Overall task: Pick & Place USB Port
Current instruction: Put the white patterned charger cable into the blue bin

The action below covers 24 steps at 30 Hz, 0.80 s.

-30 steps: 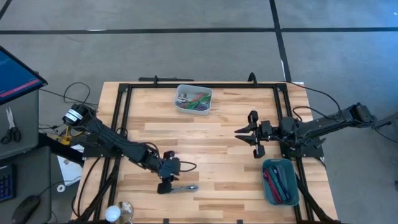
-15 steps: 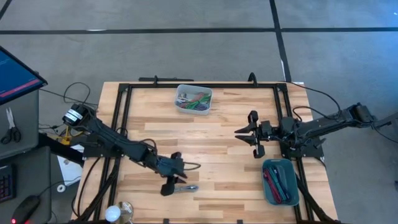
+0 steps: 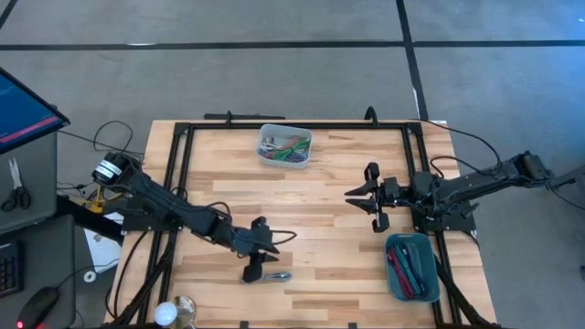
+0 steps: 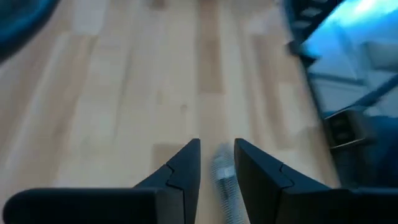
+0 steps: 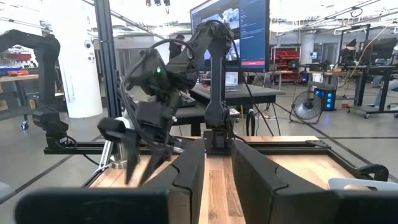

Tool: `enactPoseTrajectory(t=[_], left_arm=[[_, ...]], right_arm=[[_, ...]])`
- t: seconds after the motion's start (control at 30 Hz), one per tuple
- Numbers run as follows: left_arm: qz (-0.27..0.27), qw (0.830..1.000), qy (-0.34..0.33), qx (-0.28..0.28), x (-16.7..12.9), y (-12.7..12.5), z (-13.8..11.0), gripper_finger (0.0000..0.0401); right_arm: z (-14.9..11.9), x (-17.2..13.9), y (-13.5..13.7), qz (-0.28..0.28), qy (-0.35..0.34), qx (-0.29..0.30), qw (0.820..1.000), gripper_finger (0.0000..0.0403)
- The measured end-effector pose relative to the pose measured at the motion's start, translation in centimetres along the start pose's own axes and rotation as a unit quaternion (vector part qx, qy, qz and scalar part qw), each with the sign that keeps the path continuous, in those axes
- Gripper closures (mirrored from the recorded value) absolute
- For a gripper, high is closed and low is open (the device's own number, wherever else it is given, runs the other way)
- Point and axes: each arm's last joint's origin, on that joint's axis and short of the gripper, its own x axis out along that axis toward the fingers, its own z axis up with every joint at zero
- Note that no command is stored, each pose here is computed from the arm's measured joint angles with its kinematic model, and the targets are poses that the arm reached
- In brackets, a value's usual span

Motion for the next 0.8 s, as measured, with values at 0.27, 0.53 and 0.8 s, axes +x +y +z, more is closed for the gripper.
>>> enactPoseTrajectory(t=[0.27,0.53,0.8], left_arm=[[0.045,0.998,0.040,0.005,1.0,0.1,0.1,0.0304],[0.094,0.974,0.196,0.069,3.5,0.0,1.3,0.0305],[0.087,0.970,0.227,-0.009,3.5,0.5,0.8,0.0302]], right_arm=[[0.0,0.0,0.0,0.000,0.000,0.000,1.000,0.0328],[0.0,0.0,0.0,0.000,0.000,0.001,1.000,0.0328],[0.0,0.0,0.0,0.001,0.000,0.001,1.000,0.0328]])
